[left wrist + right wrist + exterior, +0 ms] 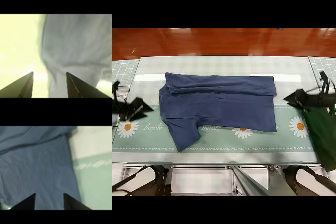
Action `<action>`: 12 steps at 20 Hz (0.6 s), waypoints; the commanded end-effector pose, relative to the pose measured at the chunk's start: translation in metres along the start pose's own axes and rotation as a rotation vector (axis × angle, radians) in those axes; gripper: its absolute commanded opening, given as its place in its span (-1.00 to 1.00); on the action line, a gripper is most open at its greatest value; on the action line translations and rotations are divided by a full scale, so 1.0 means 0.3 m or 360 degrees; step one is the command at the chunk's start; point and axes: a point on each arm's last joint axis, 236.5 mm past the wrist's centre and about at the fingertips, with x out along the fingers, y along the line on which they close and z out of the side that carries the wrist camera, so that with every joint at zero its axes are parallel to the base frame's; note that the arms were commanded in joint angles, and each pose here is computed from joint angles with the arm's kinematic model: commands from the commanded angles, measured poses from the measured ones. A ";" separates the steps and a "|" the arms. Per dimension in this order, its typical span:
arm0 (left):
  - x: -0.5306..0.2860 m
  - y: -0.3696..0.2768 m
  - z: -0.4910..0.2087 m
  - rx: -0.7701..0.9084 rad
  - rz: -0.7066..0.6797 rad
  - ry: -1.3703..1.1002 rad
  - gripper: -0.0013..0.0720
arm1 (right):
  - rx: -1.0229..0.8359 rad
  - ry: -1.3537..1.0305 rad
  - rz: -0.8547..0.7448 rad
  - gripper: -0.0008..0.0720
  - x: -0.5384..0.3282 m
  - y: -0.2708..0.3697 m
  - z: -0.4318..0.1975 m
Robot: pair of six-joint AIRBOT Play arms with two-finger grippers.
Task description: Fold the shirts.
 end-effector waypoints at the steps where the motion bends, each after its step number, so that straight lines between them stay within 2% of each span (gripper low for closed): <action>1: 0.057 0.055 -0.150 -0.0266 -0.0167 -0.0056 0.41 | 0.0045 -0.0153 0.0116 0.14 -0.019 0.010 -0.128; 5: 0.132 0.048 -0.169 -0.0333 -0.0231 -0.0041 0.41 | 0.0002 -0.0125 0.0190 0.14 -0.032 0.057 -0.158; 8: 0.166 -0.019 -0.151 -0.0283 -0.0338 -0.0029 0.41 | 0.0004 -0.0132 0.0192 0.14 -0.032 0.058 -0.155; 12: 0.234 -0.036 -0.152 -0.0234 -0.0297 0.0015 0.41 | 0.0000 -0.0136 0.0190 0.14 -0.032 0.057 -0.153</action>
